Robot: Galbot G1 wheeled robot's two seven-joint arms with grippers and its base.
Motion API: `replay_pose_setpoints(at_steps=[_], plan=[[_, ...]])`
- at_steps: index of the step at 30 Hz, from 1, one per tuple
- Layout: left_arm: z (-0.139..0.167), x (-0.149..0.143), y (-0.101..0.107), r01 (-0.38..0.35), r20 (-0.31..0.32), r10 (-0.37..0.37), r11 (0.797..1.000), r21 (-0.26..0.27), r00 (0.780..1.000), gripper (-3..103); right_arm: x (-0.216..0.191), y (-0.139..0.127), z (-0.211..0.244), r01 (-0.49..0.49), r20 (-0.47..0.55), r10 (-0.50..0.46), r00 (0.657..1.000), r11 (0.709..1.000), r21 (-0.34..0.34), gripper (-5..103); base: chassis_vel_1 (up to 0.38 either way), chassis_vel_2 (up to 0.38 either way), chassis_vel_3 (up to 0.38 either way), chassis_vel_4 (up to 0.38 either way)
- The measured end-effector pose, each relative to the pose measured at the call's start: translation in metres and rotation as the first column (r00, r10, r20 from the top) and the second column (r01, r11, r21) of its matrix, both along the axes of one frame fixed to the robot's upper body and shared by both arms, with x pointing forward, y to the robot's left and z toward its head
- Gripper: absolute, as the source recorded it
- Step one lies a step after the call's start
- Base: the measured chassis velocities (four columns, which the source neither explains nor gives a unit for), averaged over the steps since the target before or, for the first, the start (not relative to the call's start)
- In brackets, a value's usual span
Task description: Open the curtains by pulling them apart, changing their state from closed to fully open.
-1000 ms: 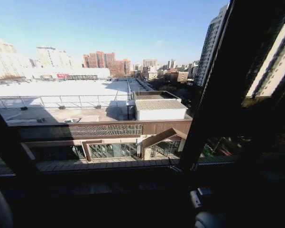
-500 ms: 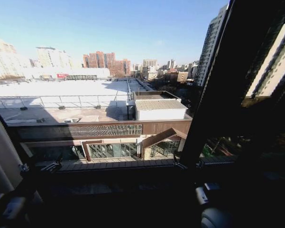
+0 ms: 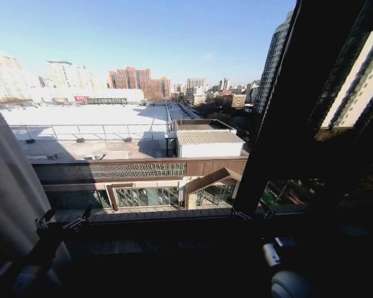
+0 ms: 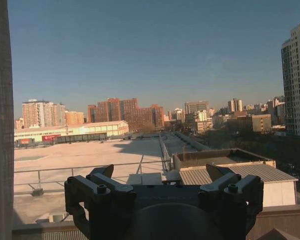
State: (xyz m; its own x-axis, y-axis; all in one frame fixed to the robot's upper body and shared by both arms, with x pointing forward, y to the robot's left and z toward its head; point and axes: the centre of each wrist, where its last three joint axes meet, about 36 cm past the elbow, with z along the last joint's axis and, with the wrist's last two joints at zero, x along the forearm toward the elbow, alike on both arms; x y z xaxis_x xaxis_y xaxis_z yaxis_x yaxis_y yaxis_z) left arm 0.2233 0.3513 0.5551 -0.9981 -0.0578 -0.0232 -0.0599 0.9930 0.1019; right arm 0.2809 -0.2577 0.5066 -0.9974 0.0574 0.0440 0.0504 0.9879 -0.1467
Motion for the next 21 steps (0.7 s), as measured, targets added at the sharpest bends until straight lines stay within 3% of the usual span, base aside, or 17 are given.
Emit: replay_pose_setpoints(at_steps=[8,21], plan=[[0.000,-0.006,-0.005,-0.008,-0.007,0.008,1.000,-0.009,1.000,100,0.000,0.000,0.003,-0.002,0.005,0.002,1.000,1.000,0.010,100,-0.268,-0.293,0.263,0.282],[-0.004,-0.008,-0.013,0.002,-0.026,-0.002,1.000,-0.014,1.000,100,-0.004,0.000,0.003,0.006,0.001,-0.006,1.000,1.000,0.018,100,-0.317,-0.369,0.319,0.383]])
